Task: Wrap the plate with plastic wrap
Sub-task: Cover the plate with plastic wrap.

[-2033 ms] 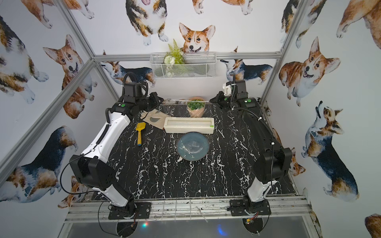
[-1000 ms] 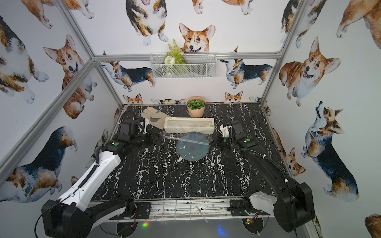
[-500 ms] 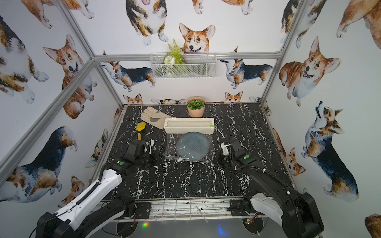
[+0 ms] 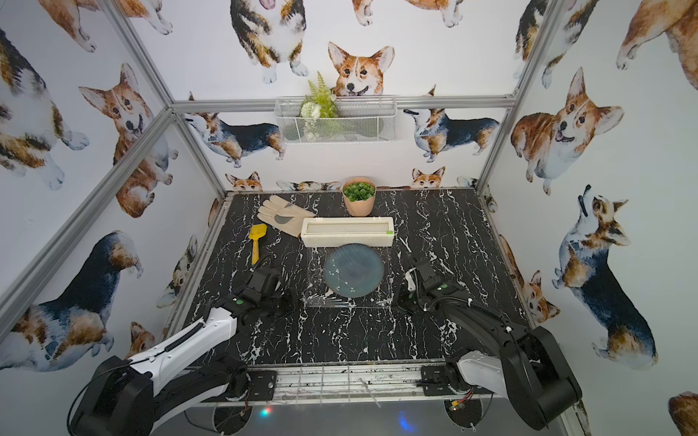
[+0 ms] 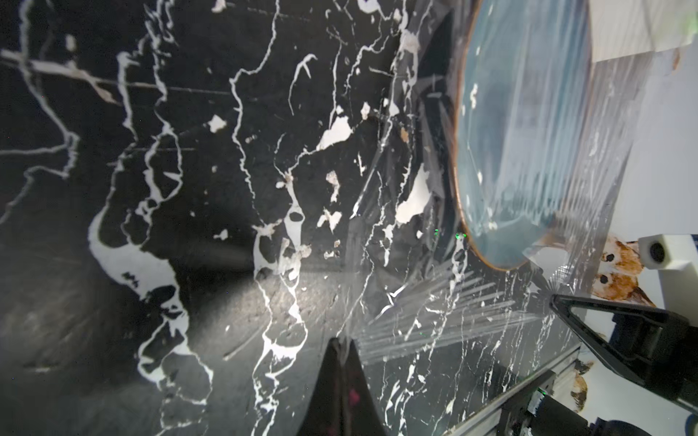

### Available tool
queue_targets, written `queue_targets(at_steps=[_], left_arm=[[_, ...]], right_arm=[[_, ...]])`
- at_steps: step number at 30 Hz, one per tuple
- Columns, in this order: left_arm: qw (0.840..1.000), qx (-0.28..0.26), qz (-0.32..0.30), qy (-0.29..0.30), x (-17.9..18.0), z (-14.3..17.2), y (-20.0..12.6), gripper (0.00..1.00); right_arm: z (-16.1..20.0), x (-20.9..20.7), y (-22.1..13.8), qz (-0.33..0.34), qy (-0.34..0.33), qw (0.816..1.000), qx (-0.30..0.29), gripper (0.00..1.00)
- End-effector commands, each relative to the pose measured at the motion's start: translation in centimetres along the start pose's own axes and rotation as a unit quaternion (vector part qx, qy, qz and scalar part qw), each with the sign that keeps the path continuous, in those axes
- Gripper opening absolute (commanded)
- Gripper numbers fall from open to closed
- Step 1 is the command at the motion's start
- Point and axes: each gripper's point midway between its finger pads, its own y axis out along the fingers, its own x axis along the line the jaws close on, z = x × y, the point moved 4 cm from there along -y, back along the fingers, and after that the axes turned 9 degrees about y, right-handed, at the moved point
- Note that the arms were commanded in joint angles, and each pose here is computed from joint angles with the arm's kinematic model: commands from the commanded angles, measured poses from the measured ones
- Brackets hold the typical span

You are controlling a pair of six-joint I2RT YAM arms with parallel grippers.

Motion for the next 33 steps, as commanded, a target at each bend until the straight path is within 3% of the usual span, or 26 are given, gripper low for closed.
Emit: queue_targets(at_steps=[1,9,19,33], left_arm=[[0.999,-0.006,-0.035,-0.001,1.1,-0.4,1.2,0.0],[0.997,0.004,-0.076,-0.003,1.8,-1.4,3.0,0.0],[0.995,-0.009,-0.102,0.001,1.2,-4.4,5.2,0.0],[0.997,-0.023,-0.079,-0.008,-0.6,-7.4,8.1,0.0]], right_arm=[[-0.6,-2.0,0.7,0.057,0.004,0.998,-0.019,0.0],[-2.6,-2.0,2.2,0.087,-0.004,0.995,-0.04,0.0],[-7.2,-0.8,3.6,0.085,0.037,0.992,-0.086,0.0],[-9.3,1.2,6.8,0.038,0.083,0.993,-0.077,0.0]])
